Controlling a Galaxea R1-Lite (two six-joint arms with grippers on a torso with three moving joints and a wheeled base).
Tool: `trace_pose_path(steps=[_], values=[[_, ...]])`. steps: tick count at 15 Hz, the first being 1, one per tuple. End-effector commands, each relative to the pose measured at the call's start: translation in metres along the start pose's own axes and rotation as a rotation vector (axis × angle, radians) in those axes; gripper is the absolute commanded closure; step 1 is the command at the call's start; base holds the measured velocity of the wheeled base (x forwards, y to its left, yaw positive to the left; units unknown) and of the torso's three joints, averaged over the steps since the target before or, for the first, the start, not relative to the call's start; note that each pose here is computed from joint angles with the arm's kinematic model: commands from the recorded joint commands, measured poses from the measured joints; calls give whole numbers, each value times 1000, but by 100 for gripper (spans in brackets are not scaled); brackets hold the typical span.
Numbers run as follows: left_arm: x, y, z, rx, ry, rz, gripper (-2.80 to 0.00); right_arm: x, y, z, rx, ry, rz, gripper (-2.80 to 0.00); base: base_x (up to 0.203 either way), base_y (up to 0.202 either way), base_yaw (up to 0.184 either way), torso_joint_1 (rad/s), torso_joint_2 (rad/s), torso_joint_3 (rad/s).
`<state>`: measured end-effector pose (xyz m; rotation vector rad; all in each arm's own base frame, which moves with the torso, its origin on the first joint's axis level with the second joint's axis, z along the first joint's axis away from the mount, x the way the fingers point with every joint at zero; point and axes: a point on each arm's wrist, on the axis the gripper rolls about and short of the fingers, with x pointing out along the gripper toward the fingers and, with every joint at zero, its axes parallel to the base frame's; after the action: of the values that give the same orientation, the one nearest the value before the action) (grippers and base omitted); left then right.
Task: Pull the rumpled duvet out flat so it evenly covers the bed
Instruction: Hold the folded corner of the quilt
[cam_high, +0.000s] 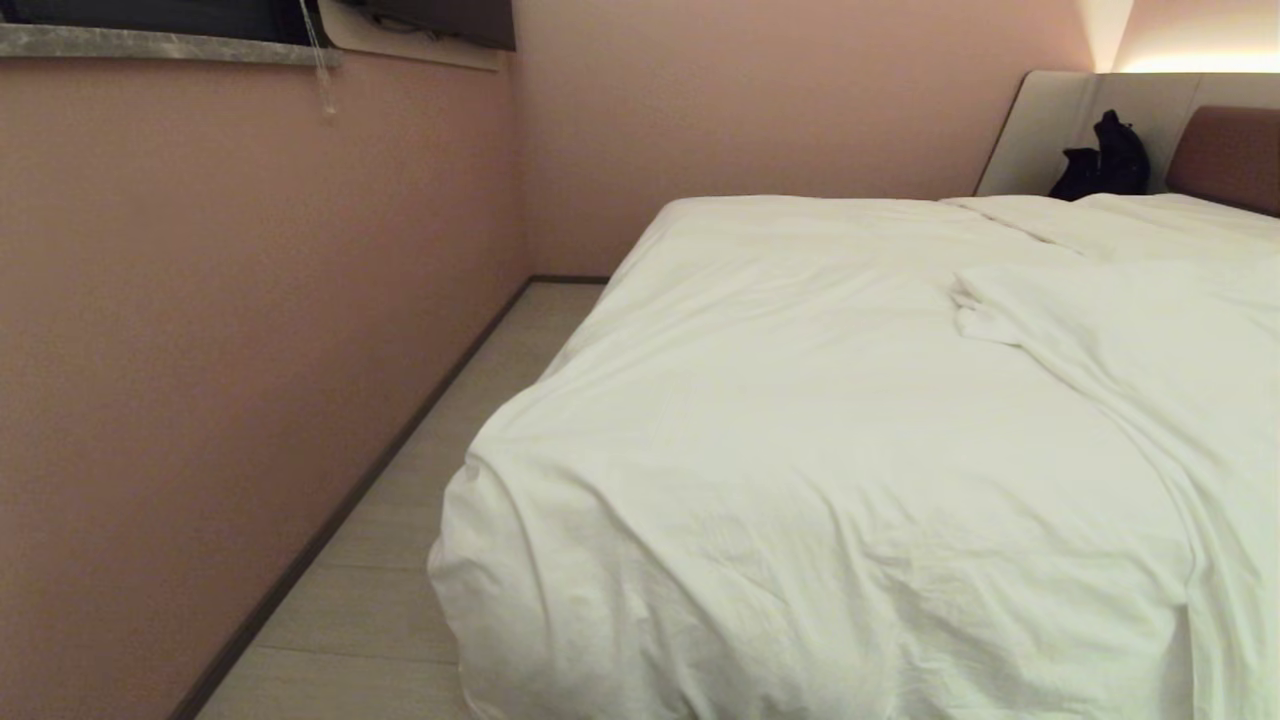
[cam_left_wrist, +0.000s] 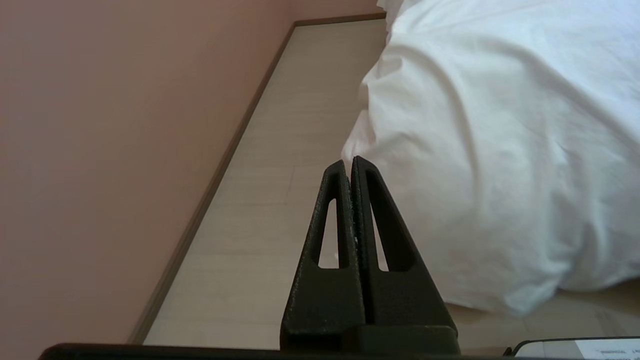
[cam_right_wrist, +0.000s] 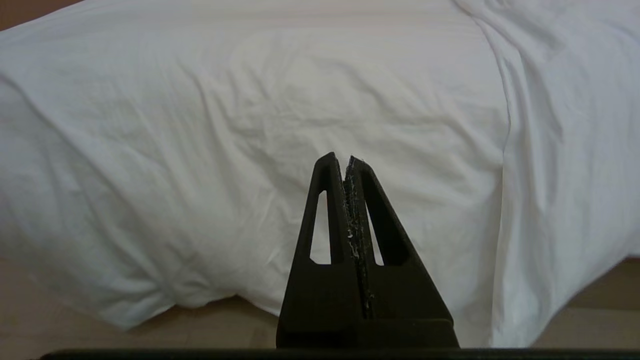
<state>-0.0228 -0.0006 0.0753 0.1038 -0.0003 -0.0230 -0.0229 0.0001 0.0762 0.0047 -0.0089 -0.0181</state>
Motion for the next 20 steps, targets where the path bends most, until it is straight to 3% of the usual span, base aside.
trace_pose_path(steps=[1,10,20], values=[[0,0,0,0,1,0,0,0,0,0,0,1,0,0,-200,0,1,2,2,3],[0,0,0,2,-1,0,0,0,0,0,0,1,0,0,-184,0,1,2,4,3],[0,0,0,2,-1,0,0,0,0,0,0,1,0,0,1,-5,0,0,0,0]])
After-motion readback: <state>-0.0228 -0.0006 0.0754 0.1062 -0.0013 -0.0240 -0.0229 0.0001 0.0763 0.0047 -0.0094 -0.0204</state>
